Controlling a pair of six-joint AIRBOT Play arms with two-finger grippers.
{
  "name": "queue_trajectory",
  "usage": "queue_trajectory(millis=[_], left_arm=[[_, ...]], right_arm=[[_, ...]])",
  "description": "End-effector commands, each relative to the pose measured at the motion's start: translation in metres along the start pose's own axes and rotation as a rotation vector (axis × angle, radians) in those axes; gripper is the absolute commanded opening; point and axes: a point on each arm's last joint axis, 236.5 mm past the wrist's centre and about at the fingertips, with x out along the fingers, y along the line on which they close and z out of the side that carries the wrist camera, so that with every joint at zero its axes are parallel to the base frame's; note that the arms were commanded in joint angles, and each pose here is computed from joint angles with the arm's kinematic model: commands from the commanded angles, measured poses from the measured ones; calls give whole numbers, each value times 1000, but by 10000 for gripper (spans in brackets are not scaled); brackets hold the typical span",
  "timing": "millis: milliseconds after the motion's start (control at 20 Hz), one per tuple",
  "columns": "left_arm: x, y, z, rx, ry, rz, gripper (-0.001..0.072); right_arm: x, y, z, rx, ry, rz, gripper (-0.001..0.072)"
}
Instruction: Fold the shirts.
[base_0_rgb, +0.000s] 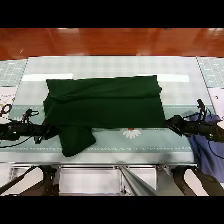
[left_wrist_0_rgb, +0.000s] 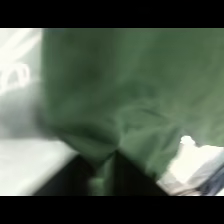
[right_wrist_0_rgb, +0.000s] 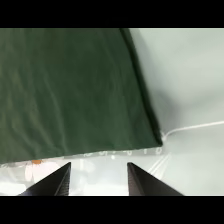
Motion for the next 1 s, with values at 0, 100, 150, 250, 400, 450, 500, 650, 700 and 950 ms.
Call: queue_trajectory(millis=[0, 100, 150, 250, 400, 450, 500, 650, 700, 950], left_arm=[[9, -2, 2, 49, 0, 14, 20], [9, -3, 1, 61, 3, 15, 20], [9, -3, 1, 67, 3, 15, 20], [9, -3, 1, 67, 3, 15, 20], [9, -4, 2, 77, 1, 11, 20], [9, -5, 2, 85, -2, 6, 20], [9, -6, 4, 92, -9, 1, 20], [9, -6, 5, 92, -13, 1, 20], [8, -6, 5, 93, -14, 1, 20], [-17, -30, 31, 159, -81, -15, 20]], right_arm=[[-4, -16, 18, 19, -67, -77, 414], [-4, -37, 20, 78, -55, -164, 414], [1, -42, 14, 98, -17, -171, 414], [14, -42, 4, 125, 55, -138, 414], [32, -28, 6, 164, 91, -36, 414], [37, -25, 11, 180, 91, -12, 414], [40, -23, 19, 190, 84, 4, 414], [44, -4, 32, 164, 136, 87, 230], [42, 3, 30, 105, 166, 114, 45], [24, 13, 48, -24, 179, 98, 20]])
